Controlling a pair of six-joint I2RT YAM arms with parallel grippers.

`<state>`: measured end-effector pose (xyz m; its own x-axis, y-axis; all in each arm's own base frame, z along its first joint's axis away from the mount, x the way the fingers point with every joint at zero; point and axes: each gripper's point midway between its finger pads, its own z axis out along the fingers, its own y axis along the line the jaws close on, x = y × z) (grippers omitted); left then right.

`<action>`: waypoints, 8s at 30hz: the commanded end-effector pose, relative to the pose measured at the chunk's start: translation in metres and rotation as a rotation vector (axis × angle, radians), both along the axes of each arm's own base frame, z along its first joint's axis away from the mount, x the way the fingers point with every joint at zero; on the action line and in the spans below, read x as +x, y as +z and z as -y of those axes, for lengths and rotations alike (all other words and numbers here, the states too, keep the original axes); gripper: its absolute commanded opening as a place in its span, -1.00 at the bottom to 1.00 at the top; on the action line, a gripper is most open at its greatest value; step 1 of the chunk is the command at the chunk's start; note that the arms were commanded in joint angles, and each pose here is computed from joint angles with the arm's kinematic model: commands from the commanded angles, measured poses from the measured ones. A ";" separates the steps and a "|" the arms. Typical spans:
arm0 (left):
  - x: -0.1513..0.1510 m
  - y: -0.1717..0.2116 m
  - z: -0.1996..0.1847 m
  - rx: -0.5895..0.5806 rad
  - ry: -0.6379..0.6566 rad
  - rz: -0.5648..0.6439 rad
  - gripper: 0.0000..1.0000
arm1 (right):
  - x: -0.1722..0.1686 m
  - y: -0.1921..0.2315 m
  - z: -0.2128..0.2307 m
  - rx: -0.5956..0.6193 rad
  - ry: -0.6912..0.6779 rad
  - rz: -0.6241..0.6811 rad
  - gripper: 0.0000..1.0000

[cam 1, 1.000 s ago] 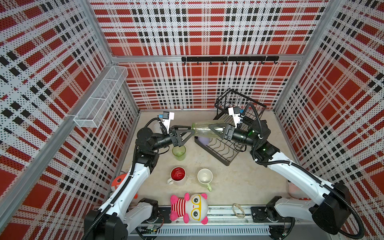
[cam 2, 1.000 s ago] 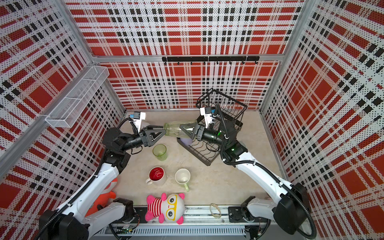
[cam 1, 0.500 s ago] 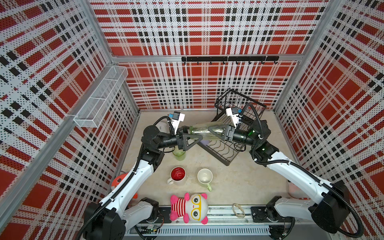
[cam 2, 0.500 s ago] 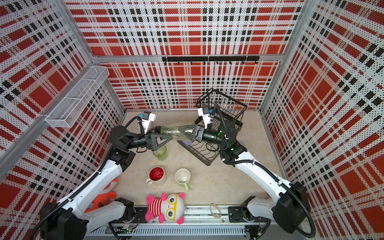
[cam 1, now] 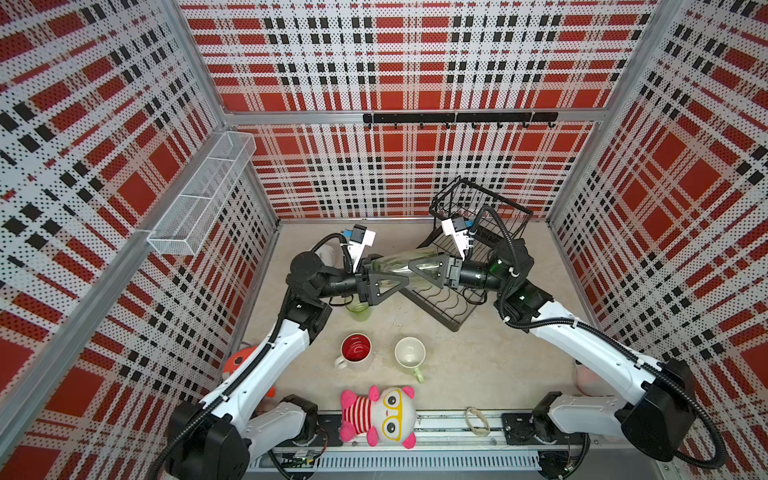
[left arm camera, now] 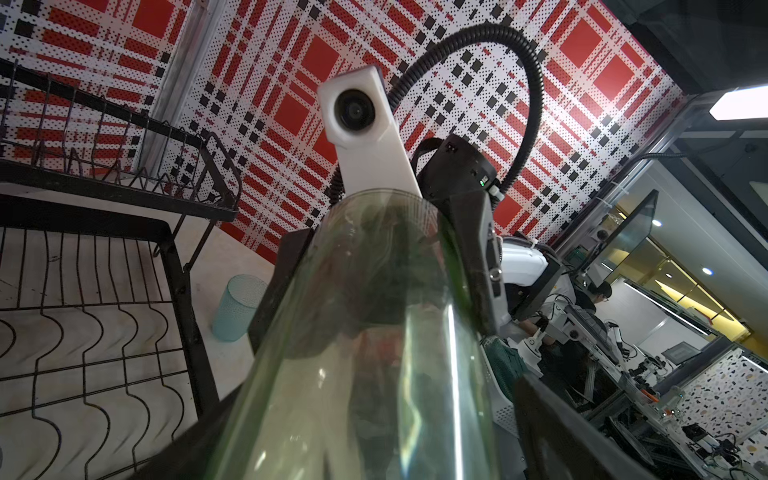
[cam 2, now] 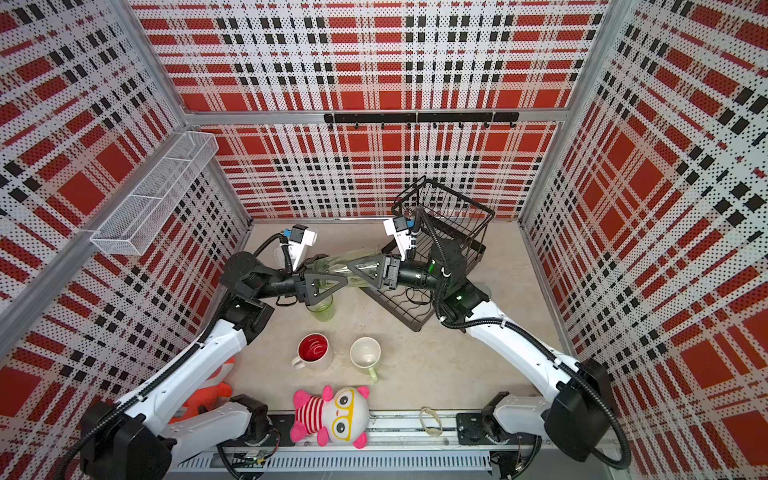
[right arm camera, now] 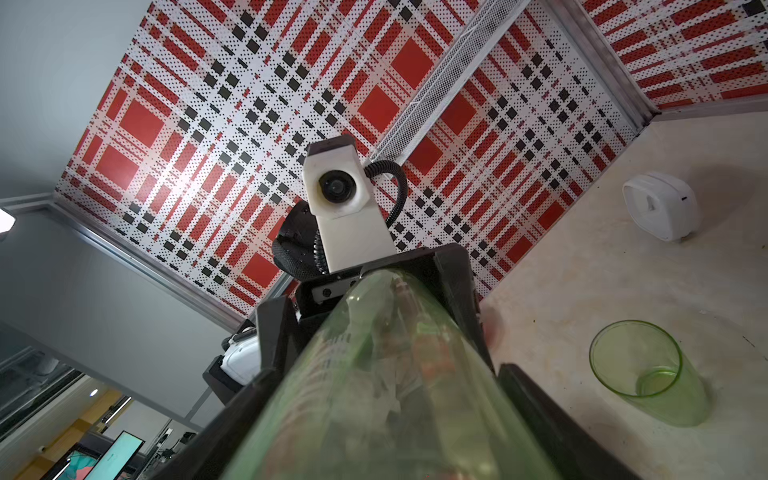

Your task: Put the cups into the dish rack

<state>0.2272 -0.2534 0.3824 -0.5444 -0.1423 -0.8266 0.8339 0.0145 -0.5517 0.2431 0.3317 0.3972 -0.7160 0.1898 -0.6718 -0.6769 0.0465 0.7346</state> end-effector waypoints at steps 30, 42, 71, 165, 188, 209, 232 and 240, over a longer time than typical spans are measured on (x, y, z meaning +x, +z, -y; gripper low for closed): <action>0.000 0.009 -0.010 -0.033 0.029 0.056 0.41 | -0.011 0.014 0.000 0.048 0.046 0.059 0.92; 0.015 0.005 -0.021 -0.039 0.109 0.057 0.38 | 0.020 -0.003 0.030 -0.058 -0.205 0.063 1.00; 0.119 -0.062 0.051 0.800 0.425 0.126 0.30 | 0.002 -0.077 0.269 -0.575 -1.282 0.106 1.00; 0.144 -0.232 0.083 1.514 0.252 0.200 0.62 | 0.017 -0.152 0.261 -0.914 -1.194 0.075 1.00; 0.143 -0.138 0.075 1.348 0.429 0.289 0.84 | 0.025 -0.186 0.226 -0.865 -1.065 -0.139 1.00; 0.214 -0.101 -0.089 0.529 0.843 -0.182 0.97 | 0.046 -0.286 0.179 -0.822 -1.030 -0.524 0.47; 0.271 -0.190 -0.073 0.480 0.853 -0.415 0.96 | 0.074 -0.317 0.172 -0.912 -0.998 -0.546 -0.08; 0.256 -0.185 -0.086 0.531 0.893 -0.409 0.96 | 0.076 -0.328 0.174 -1.001 -0.984 -0.530 -0.20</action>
<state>0.4885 -0.1738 0.1847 -0.6892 -0.3124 -0.6538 0.1559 0.8172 -0.5549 0.3146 0.1584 0.0694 -0.7711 0.3755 -0.5142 0.2543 0.9220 0.2918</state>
